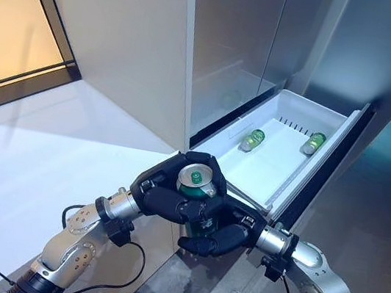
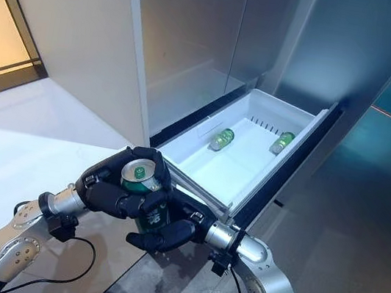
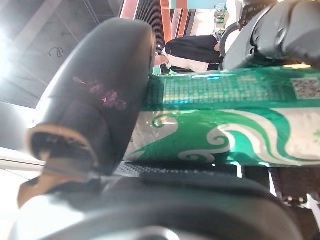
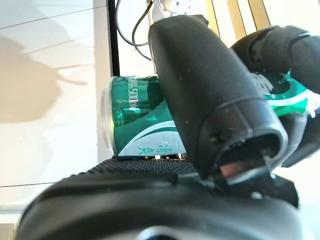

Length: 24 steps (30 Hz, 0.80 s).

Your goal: Put drinks into fridge and close the fridge

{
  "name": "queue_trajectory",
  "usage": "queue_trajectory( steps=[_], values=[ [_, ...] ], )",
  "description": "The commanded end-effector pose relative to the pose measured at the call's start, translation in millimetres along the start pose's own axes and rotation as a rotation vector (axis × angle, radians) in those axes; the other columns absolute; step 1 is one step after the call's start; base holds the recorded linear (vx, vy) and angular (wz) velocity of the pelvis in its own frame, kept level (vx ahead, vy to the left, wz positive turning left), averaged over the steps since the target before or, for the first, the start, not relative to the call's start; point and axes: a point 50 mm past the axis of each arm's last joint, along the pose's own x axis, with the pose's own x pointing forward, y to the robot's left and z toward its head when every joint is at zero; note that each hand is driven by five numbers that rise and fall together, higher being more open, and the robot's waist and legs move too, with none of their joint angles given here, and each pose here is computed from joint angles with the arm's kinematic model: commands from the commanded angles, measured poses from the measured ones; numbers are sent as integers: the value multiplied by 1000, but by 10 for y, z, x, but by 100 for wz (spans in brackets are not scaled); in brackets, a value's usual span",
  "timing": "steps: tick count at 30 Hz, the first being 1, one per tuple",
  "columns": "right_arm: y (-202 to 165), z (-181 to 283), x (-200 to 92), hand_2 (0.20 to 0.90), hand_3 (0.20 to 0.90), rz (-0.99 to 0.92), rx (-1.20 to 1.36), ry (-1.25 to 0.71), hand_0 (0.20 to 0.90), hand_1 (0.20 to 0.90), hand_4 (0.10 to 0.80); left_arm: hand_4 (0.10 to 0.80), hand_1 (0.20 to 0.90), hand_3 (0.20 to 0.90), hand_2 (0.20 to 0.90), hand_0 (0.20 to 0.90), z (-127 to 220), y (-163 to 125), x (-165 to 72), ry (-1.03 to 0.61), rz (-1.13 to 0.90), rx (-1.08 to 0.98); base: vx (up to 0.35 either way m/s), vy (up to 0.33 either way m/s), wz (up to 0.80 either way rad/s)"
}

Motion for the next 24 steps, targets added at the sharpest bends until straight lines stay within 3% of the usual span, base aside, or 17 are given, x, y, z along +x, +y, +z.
queue_trajectory(
  steps=[1, 8, 10, 11, 13, 14, 15, 24],
  values=[
    [166, 662, 306, 900, 900, 160, -21, -321, 900, 900, 800, 100, 300, 200, 300, 300, 524, -85, 424, -248, -148, 142, 0, 0, 0],
    [192, 477, 336, 900, 900, 173, 118, -249, 900, 900, 800, 100, 300, 200, 300, 300, 496, -75, 406, -245, -139, 137, 0, 0, 0],
    [202, 437, 348, 707, 675, 172, 175, -243, 707, 707, 575, 100, 300, 200, 300, 300, 486, -81, 407, -241, -146, 136, 0, 0, 0],
    [208, 423, 353, 554, 496, 172, 196, -242, 554, 554, 396, 100, 300, 200, 300, 300, 482, -83, 408, -239, -149, 137, 0, 0, 0],
    [228, 389, 363, 434, 356, 166, 273, -250, 434, 434, 256, 100, 300, 200, 300, 300, 464, -93, 413, -228, -158, 144, 0, 0, 0],
    [226, 372, 366, 326, 230, 154, 288, -257, 326, 326, 130, 100, 300, 200, 300, 300, 460, -97, 415, -222, -161, 146, 0, 0, 0],
    [212, 368, 361, 300, 200, 134, 283, -267, 300, 300, 100, 100, 300, 200, 300, 300, 447, -101, 411, -214, -166, 145, 0, 0, 0],
    [118, 348, 307, 300, 200, 22, 219, -261, 300, 300, 100, 100, 300, 200, 300, 300, 398, -134, 409, -167, -199, 162, 0, 0, 0]
  ],
)
